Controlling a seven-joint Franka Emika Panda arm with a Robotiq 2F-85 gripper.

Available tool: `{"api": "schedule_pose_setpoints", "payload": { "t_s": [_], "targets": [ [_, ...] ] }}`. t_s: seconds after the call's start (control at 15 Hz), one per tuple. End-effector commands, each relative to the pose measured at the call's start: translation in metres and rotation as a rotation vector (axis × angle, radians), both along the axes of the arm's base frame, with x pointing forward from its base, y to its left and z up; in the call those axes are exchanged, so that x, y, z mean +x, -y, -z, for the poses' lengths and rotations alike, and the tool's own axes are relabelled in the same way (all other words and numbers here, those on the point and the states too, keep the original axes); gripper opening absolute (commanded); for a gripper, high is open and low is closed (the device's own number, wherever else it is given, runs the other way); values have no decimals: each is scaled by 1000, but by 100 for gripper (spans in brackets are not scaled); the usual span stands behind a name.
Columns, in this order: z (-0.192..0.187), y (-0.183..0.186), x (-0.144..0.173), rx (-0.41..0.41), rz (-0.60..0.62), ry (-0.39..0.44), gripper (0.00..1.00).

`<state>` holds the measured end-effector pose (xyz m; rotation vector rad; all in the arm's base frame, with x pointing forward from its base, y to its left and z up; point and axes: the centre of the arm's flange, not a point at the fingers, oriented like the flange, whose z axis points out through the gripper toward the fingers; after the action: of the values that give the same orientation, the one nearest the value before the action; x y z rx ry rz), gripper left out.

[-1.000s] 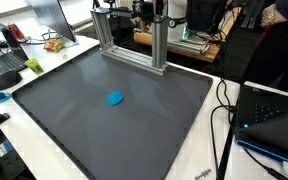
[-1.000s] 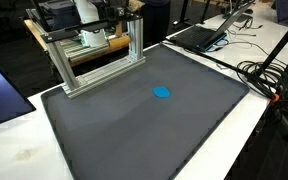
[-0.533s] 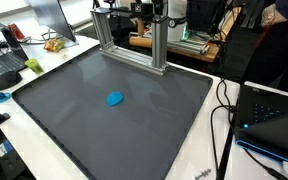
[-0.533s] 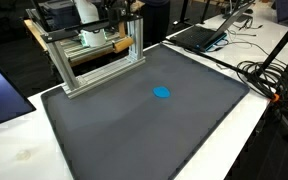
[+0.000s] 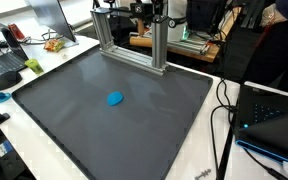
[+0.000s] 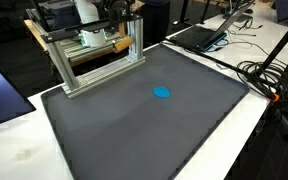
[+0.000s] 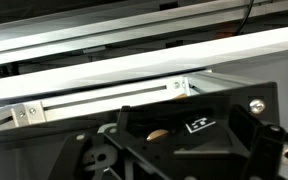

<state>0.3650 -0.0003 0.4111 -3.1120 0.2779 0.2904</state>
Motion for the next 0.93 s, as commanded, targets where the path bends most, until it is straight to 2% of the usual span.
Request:
{"api": "schedule_pose_setpoints", "payload": {
  "t_s": [0.0,0.2,0.47,0.67,0.87],
  "targets": [
    [-18,6,-17,0,40,-34,100],
    [-37,7,-21,0,35,0,100],
    [-72,7,-13,-40,32,76,100],
    [-98,12,2,-84,-1,139,100],
    [-108,11,22,-91,-54,193,100]
  ]
}}
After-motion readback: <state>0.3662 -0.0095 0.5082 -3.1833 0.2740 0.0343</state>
